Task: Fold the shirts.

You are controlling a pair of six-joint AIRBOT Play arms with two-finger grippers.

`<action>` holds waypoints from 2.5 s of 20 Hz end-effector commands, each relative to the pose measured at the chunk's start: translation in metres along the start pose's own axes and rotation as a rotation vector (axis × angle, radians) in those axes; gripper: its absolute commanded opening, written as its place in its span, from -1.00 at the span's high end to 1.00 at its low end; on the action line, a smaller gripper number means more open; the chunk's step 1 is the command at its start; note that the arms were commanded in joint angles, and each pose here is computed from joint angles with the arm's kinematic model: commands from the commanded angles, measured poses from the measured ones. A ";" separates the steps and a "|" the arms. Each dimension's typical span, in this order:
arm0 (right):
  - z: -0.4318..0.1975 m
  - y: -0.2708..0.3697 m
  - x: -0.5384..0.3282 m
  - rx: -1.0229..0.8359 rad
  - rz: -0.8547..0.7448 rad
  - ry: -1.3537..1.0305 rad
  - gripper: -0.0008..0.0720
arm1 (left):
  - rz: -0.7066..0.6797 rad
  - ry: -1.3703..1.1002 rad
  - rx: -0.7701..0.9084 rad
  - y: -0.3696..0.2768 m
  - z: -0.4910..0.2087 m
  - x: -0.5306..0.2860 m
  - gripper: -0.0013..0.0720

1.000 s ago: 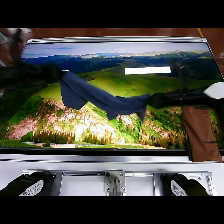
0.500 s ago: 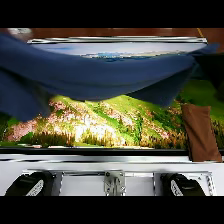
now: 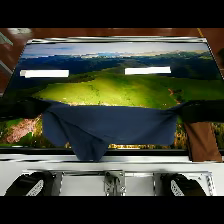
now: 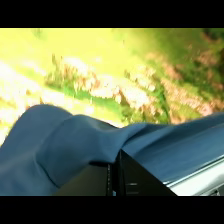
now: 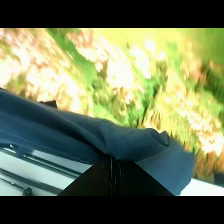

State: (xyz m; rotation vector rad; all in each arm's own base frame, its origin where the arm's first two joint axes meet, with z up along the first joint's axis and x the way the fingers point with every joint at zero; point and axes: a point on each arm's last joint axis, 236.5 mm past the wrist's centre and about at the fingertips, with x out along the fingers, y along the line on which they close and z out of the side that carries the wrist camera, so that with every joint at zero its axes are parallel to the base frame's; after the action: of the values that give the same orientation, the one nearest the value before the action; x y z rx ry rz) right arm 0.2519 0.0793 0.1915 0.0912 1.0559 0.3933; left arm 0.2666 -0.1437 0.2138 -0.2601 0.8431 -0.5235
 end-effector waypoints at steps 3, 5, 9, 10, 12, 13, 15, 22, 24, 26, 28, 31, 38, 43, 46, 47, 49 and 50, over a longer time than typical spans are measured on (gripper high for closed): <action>-0.008 -0.073 0.142 0.285 -0.073 0.124 0.79 | 0.087 0.056 -0.190 0.079 -0.016 0.110 0.87; 0.013 -0.080 0.193 0.359 -0.027 0.093 0.79 | 0.113 0.016 -0.237 0.105 0.004 0.145 0.87; 0.035 -0.089 0.278 0.609 0.091 0.036 0.79 | 0.140 -0.005 -0.355 0.150 0.022 0.206 0.86; 0.034 -0.092 0.291 0.651 0.102 0.038 0.79 | 0.125 0.021 -0.406 0.154 0.014 0.222 0.86; 0.028 -0.093 0.308 0.690 0.119 0.061 0.79 | 0.082 0.098 -0.516 0.153 -0.009 0.248 0.86; 0.025 -0.093 0.312 0.683 0.121 0.069 0.79 | 0.059 0.138 -0.564 0.150 -0.020 0.257 0.86; 0.027 -0.092 0.311 0.658 0.127 0.061 0.63 | 0.024 0.191 -0.626 0.145 -0.033 0.264 0.62; 0.019 -0.151 0.194 0.371 0.042 0.162 -0.84 | -0.055 0.488 -0.722 0.173 -0.055 0.153 -0.40; -0.015 -0.187 0.154 0.424 -0.037 0.233 -0.84 | 0.061 0.539 -0.688 0.194 -0.078 0.114 -0.28; -0.034 -0.206 0.137 0.555 -0.016 0.226 -0.84 | 0.136 0.556 -0.667 0.198 -0.105 0.094 -0.42; -0.046 -0.213 0.140 0.650 0.036 0.194 -0.84 | 0.124 0.617 -0.700 0.182 -0.151 0.094 -0.73; -0.068 -0.210 0.153 0.682 0.052 0.231 -0.84 | 0.051 0.742 -0.755 0.151 -0.228 0.103 -0.73; -0.067 -0.212 0.162 0.702 0.050 0.199 -0.84 | 0.020 0.712 -0.858 0.124 -0.285 0.147 -0.67; -0.069 -0.215 0.166 0.711 0.050 0.203 -0.84 | 0.021 0.641 -0.884 0.118 -0.278 0.178 -0.63; -0.081 -0.205 0.184 0.726 0.101 0.284 -0.84 | 0.032 0.597 -0.912 0.120 -0.271 0.186 0.48; -0.084 -0.200 0.194 0.718 0.115 0.316 -0.84 | 0.030 0.594 -0.906 0.120 -0.269 0.186 0.72; -0.086 -0.191 0.215 0.688 0.128 0.357 -0.84 | -0.004 0.597 -0.848 0.116 -0.263 0.185 0.86; -0.086 -0.187 0.228 0.682 0.134 0.370 -0.84 | -0.017 0.597 -0.834 0.114 -0.259 0.184 0.86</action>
State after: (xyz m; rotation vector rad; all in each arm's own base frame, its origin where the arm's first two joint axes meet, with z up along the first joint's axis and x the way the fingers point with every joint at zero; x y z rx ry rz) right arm 0.3211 -0.0404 -0.0676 0.7341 1.4763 0.1248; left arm 0.2016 -0.1461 -0.1247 -0.9186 1.6478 -0.1862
